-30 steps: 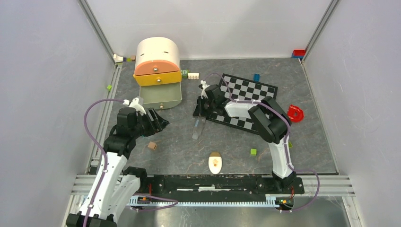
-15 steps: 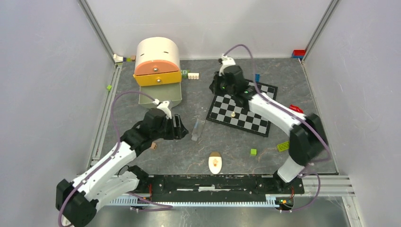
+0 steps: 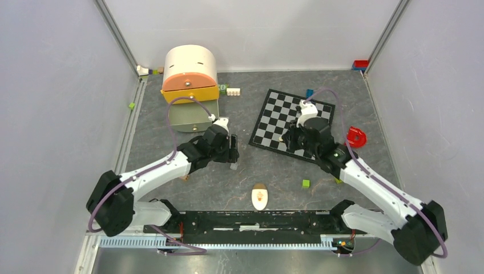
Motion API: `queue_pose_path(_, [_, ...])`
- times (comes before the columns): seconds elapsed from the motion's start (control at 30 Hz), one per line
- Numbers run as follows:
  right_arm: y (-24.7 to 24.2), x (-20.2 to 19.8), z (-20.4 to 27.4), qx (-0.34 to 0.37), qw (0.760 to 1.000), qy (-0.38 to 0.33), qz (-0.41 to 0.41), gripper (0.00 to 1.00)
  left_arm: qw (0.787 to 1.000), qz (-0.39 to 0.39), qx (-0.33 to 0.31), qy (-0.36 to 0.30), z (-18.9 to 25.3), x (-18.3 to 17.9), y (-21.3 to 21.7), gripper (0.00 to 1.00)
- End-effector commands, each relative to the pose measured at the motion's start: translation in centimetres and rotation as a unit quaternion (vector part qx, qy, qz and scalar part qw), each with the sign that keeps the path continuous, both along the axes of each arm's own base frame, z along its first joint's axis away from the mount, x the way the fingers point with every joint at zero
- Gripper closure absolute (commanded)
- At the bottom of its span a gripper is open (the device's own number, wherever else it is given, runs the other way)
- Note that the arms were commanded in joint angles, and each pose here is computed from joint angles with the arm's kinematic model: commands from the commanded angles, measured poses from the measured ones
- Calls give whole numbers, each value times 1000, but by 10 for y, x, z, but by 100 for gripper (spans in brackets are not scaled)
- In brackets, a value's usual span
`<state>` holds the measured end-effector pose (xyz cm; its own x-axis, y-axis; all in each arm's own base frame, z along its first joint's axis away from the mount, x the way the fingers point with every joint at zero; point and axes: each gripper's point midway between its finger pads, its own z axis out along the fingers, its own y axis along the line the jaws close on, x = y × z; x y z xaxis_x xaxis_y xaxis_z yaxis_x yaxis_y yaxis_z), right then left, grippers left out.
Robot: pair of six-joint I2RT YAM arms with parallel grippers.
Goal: Organize the makeup
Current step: Pick up the makeup from the center of the board.
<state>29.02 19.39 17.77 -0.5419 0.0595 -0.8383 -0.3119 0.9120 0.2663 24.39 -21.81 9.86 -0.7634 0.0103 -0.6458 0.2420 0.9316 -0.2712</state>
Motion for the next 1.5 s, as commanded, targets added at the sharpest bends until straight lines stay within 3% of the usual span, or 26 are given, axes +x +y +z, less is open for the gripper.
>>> queue_pose_path(0.0, [-15, -20, 3, 3, 1000, -15, 2, 73, 998, -14, 29, -56, 9, 31, -9, 27])
queue_pose_path(0.33, [-43, -50, -12, -23, 1000, -10, -3, 72, 995, -81, 50, -39, -16, 47, -39, 27])
queue_pose_path(0.77, [-55, -63, -7, -21, 1000, -9, -16, 70, 990, -92, 102, 4, -57, 47, -33, 40])
queue_pose_path(0.9, [-55, -65, -7, -17, 1000, -8, -16, 64, 989, -99, 110, 23, -62, 45, -36, 49])
queue_pose_path(1.03, [-58, -67, -6, -10, 1000, -11, -22, 52, 988, -96, 114, 36, -66, 42, -34, 57])
queue_pose_path(1.23, [-67, -72, -10, -19, 999, -9, -35, 45, 992, -78, 94, 20, -37, 41, -32, 66])
queue_pose_path(1.4, [-68, -76, -17, -13, 999, -6, -35, 43, 994, -68, 81, -17, 15, 47, -30, 74])
queue_pose_path(1.47, [-68, -76, -19, -11, 999, -5, -35, 43, 995, -60, 77, -38, 38, 51, -25, 84])
